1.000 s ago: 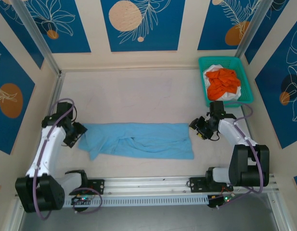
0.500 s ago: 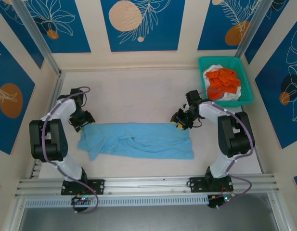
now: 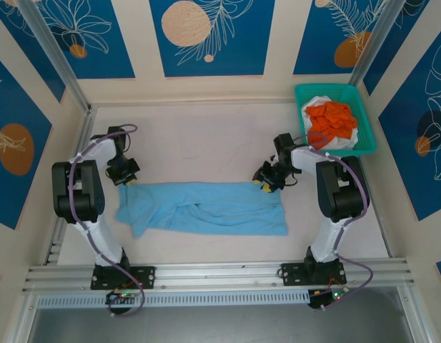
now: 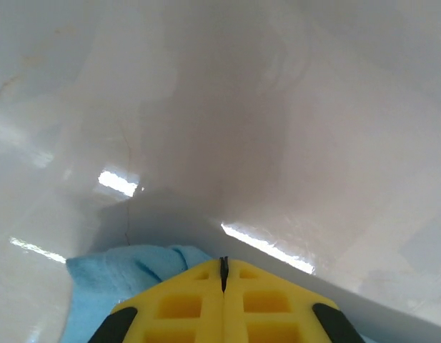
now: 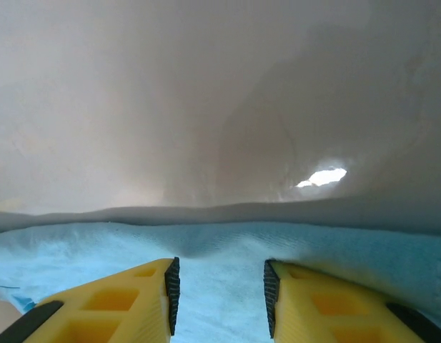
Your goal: Fold and stack the t-shirts
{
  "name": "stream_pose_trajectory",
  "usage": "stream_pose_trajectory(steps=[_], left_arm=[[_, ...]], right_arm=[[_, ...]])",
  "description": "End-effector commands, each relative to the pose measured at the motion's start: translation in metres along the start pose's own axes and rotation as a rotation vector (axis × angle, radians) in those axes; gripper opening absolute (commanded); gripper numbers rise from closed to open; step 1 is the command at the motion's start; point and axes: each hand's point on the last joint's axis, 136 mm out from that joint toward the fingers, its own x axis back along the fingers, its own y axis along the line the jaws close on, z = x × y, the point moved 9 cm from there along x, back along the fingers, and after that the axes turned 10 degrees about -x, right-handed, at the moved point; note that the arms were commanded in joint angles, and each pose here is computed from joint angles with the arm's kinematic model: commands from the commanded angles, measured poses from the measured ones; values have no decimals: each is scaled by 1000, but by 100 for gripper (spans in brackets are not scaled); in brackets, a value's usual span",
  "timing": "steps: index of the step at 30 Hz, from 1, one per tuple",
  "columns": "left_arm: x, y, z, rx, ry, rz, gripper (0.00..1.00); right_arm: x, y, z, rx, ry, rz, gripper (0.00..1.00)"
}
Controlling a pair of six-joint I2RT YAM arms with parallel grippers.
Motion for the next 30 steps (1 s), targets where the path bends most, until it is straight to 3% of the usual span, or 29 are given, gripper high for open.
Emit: stream_pose_trajectory(steps=[1,6,11,13,15,21,30], left_arm=[[19,7,-13,31,-34,14,0],[35,9,-30,69,-86,47,0],[32,7,-40,81,-25,72,0],[35,9,-31,61,3,64,26],[37,14,-16,59,23,48,38],[27,21,27,78,95,71,39],[6,21,20,50,114,56,39]], right_arm=[[-5,-4,-5,-33,18,43,40],[-14,-9,-10,-64,38,74,39],[-13,-6,-13,-74,32,85,39],[-10,-3,-13,-65,27,81,40],[-8,-2,-12,-58,23,73,41],[-10,-5,-10,-59,24,75,42],[-12,-8,-9,-55,31,77,41]])
